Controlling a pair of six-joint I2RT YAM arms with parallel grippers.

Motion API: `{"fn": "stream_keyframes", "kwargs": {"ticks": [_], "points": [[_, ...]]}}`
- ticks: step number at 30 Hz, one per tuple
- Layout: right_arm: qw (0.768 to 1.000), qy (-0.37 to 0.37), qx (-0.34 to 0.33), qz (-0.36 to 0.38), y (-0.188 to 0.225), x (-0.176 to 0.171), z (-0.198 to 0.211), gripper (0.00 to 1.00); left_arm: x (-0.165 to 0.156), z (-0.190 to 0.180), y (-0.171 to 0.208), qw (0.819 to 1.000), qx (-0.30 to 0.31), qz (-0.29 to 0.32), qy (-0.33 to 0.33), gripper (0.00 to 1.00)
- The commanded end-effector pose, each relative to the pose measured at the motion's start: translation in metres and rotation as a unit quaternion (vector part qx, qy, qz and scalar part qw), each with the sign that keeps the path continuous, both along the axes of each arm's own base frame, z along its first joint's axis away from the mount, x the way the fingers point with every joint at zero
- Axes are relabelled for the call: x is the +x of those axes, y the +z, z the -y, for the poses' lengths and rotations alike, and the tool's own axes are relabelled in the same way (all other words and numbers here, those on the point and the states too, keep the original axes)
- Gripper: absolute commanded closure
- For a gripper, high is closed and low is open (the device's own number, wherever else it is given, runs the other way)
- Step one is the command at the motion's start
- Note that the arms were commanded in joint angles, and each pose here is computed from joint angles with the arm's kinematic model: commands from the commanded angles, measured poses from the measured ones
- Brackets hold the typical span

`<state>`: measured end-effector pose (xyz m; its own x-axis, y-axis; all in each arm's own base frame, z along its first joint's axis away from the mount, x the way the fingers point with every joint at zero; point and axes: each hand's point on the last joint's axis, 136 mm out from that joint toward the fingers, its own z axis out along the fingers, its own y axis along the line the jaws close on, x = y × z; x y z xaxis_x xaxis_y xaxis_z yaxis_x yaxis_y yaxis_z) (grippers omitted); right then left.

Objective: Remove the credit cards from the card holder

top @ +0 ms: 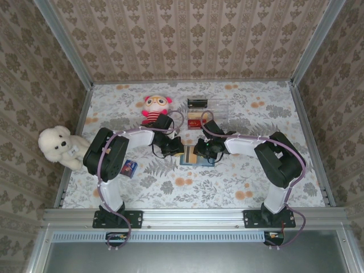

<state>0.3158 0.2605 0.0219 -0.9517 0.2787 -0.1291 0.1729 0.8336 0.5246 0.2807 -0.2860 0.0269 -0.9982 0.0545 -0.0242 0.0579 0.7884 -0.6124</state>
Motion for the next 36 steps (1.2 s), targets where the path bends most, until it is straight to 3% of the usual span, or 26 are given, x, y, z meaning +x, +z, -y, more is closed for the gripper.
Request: {"fn": "stream_keyframes", "kwargs": {"ticks": [1, 9, 21, 36], "points": [[1.0, -0.001, -0.01, -0.021, -0.012, -0.005, 0.004, 0.8, 0.004, -0.008, 0.017, 1.0, 0.004, 0.027, -0.005, 0.92], [1.0, 0.005, 0.003, -0.022, -0.013, -0.005, 0.0, 0.81, 0.001, 0.014, 0.03, 0.997, -0.055, 0.034, -0.033, 0.94], [0.999, 0.007, 0.021, -0.024, -0.013, -0.004, 0.0, 0.82, -0.009, 0.003, -0.009, 0.999, 0.017, -0.005, -0.036, 0.96], [0.998, 0.019, 0.054, -0.029, -0.015, -0.005, -0.007, 0.86, -0.013, -0.001, -0.014, 0.999, 0.022, -0.012, -0.034, 0.97]]}}
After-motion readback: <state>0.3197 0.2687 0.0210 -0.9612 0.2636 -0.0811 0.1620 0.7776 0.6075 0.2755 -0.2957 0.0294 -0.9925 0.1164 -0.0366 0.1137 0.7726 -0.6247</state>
